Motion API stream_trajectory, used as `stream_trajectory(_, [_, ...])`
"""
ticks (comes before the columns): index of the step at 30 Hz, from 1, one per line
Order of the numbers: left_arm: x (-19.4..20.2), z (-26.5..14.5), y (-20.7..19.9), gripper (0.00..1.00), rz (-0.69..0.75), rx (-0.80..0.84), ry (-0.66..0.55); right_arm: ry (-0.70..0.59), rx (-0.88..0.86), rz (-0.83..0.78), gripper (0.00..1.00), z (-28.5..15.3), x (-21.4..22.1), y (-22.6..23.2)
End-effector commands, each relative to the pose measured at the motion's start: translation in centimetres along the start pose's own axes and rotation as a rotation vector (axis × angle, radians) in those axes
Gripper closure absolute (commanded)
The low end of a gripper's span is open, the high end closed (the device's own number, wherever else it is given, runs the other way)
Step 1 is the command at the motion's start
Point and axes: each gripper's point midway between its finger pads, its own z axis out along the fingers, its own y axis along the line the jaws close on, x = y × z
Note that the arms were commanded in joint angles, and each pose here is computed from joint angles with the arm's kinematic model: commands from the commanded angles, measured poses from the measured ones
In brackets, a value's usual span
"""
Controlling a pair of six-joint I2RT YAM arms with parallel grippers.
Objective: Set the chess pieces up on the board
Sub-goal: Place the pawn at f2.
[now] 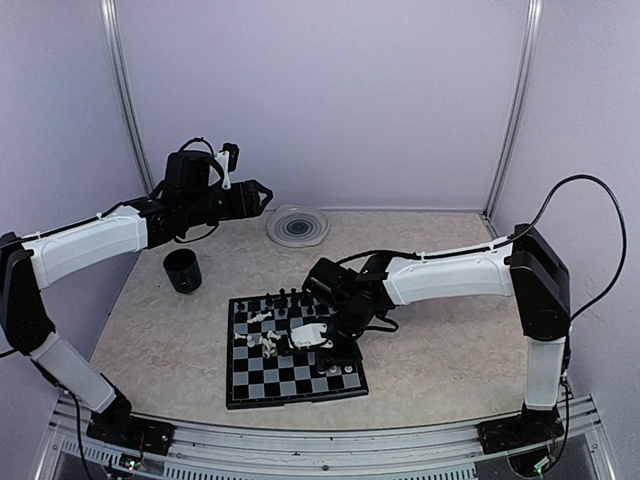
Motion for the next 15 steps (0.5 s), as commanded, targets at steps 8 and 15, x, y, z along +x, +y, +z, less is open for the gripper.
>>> stream_trajectory(8, [-1.26,-0.22,-0.51,0.28,-0.003,0.013,-0.020,-0.008,0.016,0.000,0.90,1.00,-1.19,-0.78])
stream_trajectory(15, [-1.21,-0.17,-0.54,0.28,-0.004,0.015,-0.018,0.010,0.005,-0.003,0.86,1.27,-0.68,-0.32])
